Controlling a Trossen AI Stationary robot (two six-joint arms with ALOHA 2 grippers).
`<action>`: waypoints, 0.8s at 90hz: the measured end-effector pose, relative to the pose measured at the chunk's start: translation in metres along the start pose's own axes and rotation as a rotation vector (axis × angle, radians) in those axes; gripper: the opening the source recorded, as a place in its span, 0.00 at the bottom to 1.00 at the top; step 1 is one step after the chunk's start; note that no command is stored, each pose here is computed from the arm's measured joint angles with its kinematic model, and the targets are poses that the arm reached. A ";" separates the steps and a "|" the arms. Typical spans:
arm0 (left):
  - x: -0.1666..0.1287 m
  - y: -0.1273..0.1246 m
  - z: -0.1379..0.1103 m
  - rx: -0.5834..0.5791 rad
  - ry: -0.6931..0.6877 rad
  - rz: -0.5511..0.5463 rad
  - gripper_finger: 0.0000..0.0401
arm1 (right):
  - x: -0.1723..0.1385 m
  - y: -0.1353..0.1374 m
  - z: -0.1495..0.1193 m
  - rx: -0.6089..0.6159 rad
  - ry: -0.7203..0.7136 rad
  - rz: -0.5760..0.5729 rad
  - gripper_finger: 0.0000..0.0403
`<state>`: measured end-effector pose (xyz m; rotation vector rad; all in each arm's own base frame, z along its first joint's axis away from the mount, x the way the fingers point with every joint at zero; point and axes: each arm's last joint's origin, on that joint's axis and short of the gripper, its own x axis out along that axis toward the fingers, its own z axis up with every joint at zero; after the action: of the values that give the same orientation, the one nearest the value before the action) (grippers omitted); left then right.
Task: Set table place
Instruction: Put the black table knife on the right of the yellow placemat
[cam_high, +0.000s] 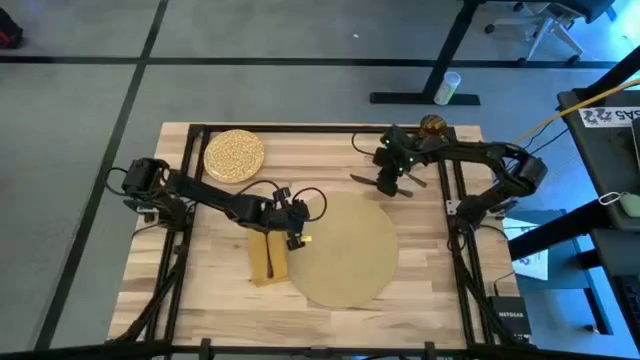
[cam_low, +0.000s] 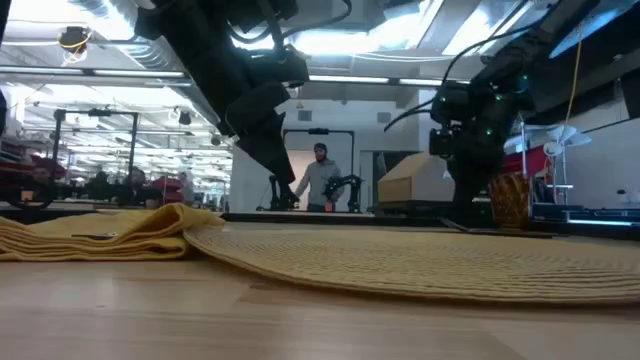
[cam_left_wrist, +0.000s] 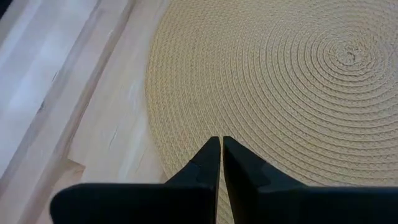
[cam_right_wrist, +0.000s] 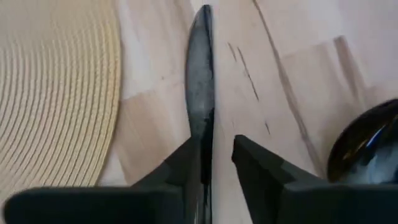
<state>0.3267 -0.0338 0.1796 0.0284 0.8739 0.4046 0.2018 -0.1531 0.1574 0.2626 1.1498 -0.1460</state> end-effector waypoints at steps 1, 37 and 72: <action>0.000 0.000 0.000 0.000 0.000 0.000 0.00 | 0.000 0.000 -0.001 -0.006 0.009 0.003 0.25; 0.003 0.007 0.002 -0.006 0.005 0.013 0.00 | 0.005 0.005 -0.030 -0.076 0.259 -0.039 0.26; 0.023 0.050 0.020 -0.082 -0.043 -0.128 0.00 | 0.021 0.009 -0.049 -0.044 0.215 -0.004 0.19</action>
<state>0.3383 0.0232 0.1852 -0.0941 0.8110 0.3186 0.1691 -0.1303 0.1203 0.2413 1.3654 -0.0977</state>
